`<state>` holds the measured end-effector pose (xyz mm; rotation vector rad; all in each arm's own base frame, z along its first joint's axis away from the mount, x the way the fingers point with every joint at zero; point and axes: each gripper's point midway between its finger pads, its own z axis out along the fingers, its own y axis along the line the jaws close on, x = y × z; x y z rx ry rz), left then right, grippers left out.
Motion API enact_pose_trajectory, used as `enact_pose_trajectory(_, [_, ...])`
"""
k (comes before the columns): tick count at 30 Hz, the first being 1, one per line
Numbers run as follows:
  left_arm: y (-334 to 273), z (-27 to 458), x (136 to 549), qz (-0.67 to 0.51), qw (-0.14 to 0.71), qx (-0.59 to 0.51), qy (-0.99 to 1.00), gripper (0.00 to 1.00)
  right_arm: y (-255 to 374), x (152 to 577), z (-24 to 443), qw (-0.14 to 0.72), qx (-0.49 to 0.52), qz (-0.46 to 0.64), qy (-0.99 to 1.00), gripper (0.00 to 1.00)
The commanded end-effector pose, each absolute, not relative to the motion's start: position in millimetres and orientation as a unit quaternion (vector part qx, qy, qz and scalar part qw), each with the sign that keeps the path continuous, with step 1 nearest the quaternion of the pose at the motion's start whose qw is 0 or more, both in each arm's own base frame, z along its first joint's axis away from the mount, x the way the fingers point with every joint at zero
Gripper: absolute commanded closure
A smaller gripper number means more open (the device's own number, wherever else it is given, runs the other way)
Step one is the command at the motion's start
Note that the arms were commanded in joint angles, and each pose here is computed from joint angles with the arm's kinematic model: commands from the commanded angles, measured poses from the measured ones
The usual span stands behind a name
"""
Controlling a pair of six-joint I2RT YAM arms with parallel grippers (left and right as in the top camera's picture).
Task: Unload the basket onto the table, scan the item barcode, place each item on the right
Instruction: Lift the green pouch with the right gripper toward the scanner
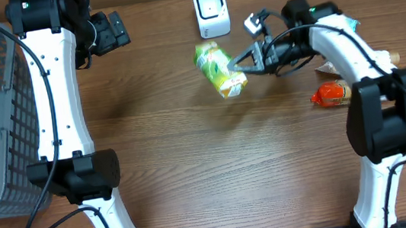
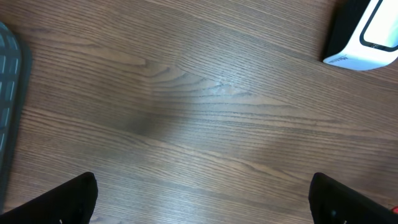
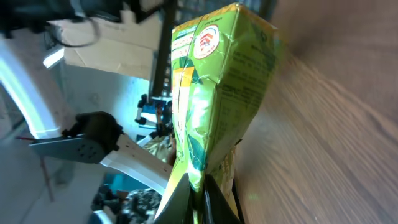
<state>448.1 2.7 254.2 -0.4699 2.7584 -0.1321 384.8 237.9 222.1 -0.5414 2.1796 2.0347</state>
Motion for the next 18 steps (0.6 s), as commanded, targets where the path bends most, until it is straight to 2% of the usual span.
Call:
enact_pose_trajectory(1, [3,266,448,-0.051,0.186,-0.172,0.966,0.0,227,371,334,0.152,-0.249,0.697,0.655,0.96])
enact_pose_trajectory(4, [3,266,448,-0.051,0.186,-0.172,0.966,0.0,212,364,387,0.21,-0.284,0.681,0.641,0.96])
enact_pose_trajectory(9, [3,266,448,-0.051,0.186,-0.172,0.966,0.0,196,351,442,0.272,-0.32,0.658,0.625,0.96])
enact_pose_trajectory(13, [3,266,448,-0.051,0.186,-0.172,0.966,0.01,192,344,462,0.297,-0.337,0.647,0.616,0.96])
enact_pose_trajectory(18, [3,266,448,-0.051,0.186,-0.172,0.966,0.0,192,344,463,0.299,-0.34,0.646,0.615,0.96])
